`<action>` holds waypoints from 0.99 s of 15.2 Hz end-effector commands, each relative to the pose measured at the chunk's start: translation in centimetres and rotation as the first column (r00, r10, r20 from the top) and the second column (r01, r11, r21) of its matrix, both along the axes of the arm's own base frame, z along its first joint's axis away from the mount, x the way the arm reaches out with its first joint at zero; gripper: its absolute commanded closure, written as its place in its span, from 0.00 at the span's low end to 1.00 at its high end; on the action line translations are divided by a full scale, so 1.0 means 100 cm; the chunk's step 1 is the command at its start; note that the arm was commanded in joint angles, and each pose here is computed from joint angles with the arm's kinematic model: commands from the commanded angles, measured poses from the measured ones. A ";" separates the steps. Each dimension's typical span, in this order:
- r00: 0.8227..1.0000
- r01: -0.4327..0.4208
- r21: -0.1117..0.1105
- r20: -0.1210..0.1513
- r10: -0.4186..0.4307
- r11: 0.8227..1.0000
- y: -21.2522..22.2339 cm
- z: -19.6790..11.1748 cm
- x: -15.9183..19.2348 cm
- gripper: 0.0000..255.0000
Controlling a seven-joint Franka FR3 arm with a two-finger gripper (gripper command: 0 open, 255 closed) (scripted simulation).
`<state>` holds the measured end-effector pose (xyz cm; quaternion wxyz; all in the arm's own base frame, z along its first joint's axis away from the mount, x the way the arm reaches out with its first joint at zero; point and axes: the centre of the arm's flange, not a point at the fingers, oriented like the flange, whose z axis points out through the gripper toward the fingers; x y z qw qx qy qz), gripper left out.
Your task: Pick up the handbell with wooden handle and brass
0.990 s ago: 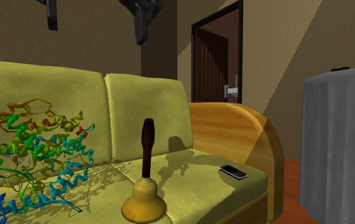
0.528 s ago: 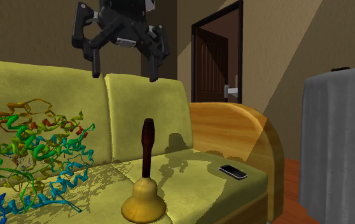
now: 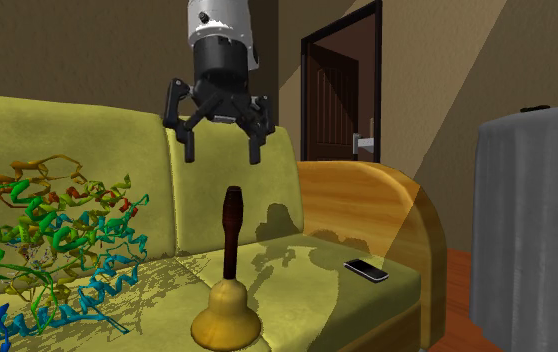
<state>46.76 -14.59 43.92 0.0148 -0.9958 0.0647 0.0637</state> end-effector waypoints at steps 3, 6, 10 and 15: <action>1.000 0.013 0.010 0.013 -0.013 1.000 -0.037 -0.023 0.037 0.00; 1.000 0.017 0.014 0.017 -0.018 1.000 -0.048 -0.035 0.048 0.00; 1.000 0.017 0.014 0.017 -0.018 1.000 -0.048 -0.056 0.048 0.00; 1.000 0.017 0.014 0.017 -0.018 1.000 -0.048 -0.069 0.048 1.00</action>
